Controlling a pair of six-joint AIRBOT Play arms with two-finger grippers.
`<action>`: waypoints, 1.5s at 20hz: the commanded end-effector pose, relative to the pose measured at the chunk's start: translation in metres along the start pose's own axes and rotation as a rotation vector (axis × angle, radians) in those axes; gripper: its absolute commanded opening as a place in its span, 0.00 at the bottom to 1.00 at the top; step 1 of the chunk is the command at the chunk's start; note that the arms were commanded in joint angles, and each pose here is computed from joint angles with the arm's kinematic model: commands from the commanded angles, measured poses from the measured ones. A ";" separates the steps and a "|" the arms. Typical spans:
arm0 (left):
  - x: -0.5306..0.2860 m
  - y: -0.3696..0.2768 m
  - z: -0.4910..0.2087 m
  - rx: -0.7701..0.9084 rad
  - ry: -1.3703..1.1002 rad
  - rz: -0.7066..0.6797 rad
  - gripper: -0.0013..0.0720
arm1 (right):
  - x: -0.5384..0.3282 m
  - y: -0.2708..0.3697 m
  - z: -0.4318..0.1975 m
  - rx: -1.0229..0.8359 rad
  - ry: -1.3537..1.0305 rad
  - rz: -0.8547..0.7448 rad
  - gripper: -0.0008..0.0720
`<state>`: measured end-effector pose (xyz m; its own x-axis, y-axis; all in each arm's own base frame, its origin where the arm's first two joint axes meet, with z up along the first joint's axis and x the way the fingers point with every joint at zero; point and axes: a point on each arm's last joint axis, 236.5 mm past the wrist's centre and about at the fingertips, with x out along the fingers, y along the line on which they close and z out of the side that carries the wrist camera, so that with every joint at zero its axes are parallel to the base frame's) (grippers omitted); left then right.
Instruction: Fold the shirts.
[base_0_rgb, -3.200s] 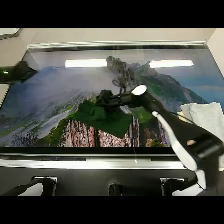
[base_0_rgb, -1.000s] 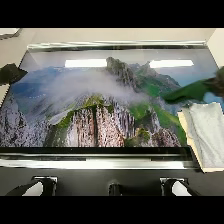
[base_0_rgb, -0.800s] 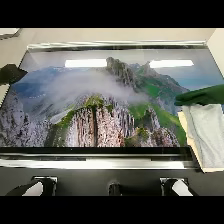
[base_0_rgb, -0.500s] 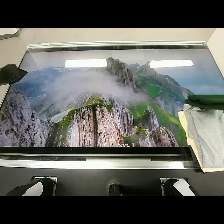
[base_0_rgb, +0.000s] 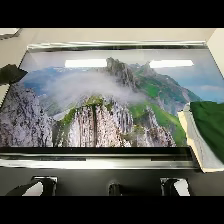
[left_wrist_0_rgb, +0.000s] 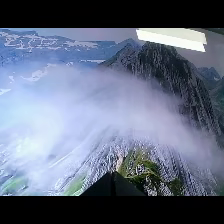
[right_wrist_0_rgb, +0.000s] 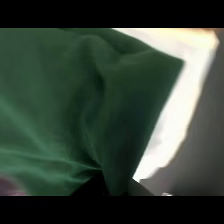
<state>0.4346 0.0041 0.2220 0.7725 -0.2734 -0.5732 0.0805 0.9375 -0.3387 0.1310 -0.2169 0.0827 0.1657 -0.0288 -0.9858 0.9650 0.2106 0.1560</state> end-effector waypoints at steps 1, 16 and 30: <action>0.000 0.000 0.000 -0.001 0.001 -0.001 0.05 | 0.055 -0.036 -0.026 0.017 0.053 -0.105 0.07; -0.011 0.009 0.088 0.256 -0.167 0.403 0.05 | -0.212 0.248 0.038 -0.651 -0.847 0.633 0.91; 0.083 -0.002 -0.211 0.106 0.744 0.262 0.99 | 0.063 0.284 -0.283 -1.226 0.238 0.254 0.95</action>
<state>0.3750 -0.0633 0.0261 0.1634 -0.0680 -0.9842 0.0521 0.9968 -0.0602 0.3643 0.1055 0.0583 0.1989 0.3056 -0.9312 0.0919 0.9402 0.3281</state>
